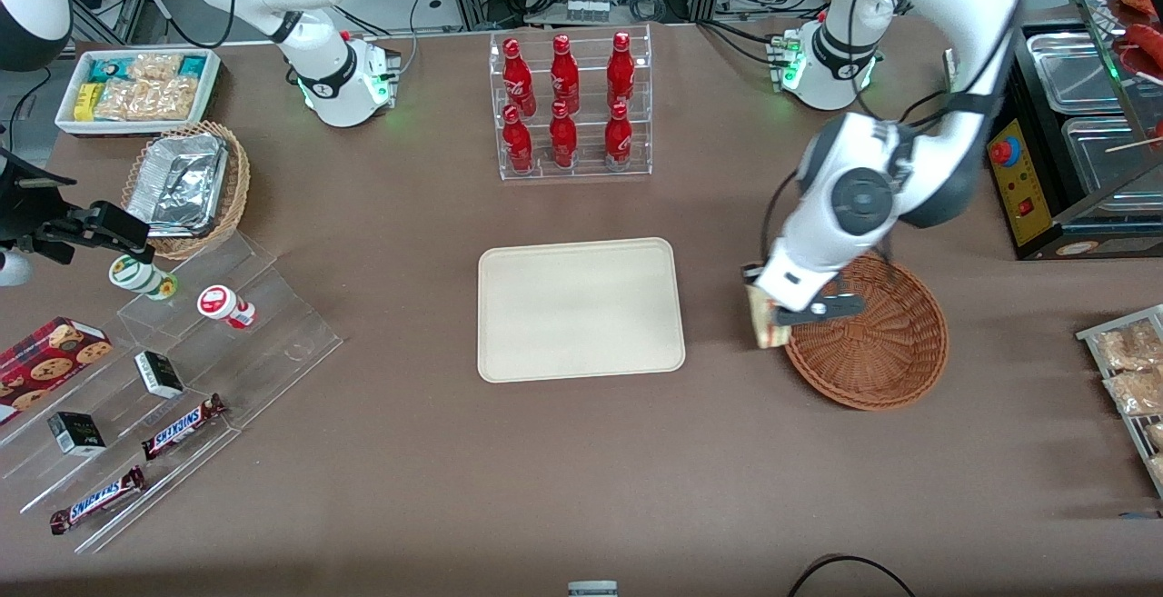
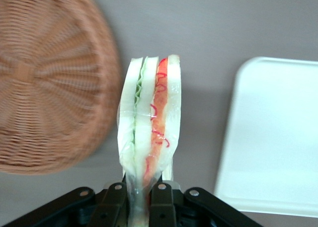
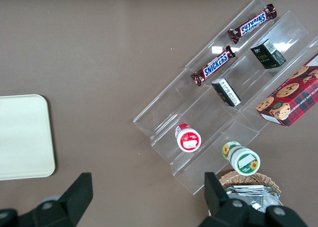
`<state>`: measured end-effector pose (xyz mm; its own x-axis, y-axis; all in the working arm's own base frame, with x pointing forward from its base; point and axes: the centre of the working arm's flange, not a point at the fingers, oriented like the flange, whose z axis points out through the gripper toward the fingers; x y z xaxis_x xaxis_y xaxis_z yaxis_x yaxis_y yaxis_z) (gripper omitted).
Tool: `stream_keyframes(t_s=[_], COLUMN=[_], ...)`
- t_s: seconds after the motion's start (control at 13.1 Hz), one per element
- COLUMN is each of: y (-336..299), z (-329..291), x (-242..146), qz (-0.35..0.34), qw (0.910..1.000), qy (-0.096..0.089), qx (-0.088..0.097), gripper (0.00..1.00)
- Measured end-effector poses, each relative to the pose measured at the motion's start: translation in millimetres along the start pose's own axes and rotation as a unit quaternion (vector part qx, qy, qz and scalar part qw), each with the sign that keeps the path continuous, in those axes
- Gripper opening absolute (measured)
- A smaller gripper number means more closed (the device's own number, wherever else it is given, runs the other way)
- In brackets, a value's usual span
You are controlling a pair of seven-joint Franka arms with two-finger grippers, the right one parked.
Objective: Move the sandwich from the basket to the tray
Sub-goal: 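Lift the sandwich and carry it with the left gripper over the tray, then lower the sandwich onto the cream tray and open the left gripper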
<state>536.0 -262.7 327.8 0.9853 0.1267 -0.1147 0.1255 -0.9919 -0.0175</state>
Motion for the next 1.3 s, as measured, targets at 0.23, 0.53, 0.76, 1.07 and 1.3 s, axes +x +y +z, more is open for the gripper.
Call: stream_keyframes(t_s=[0.23,0.53,0.76,1.07,1.3], y=[68,153,198,237,263], z=[14,34,49,63,75], x=[-12,-31,-41,-44,-55], qz=[0.005,0.000,-0.008,-0.018,-0.023], qw=[1.0000,0.9999,0.9998,0.9995,0.9993], qy=[-0.002,-0.003,-0.015,-0.019,-0.020], qx=[-0.005,-0.014,-0.011,-0.016,-0.021], gripper=[0.15,0.15,0.15,0.15,0.15])
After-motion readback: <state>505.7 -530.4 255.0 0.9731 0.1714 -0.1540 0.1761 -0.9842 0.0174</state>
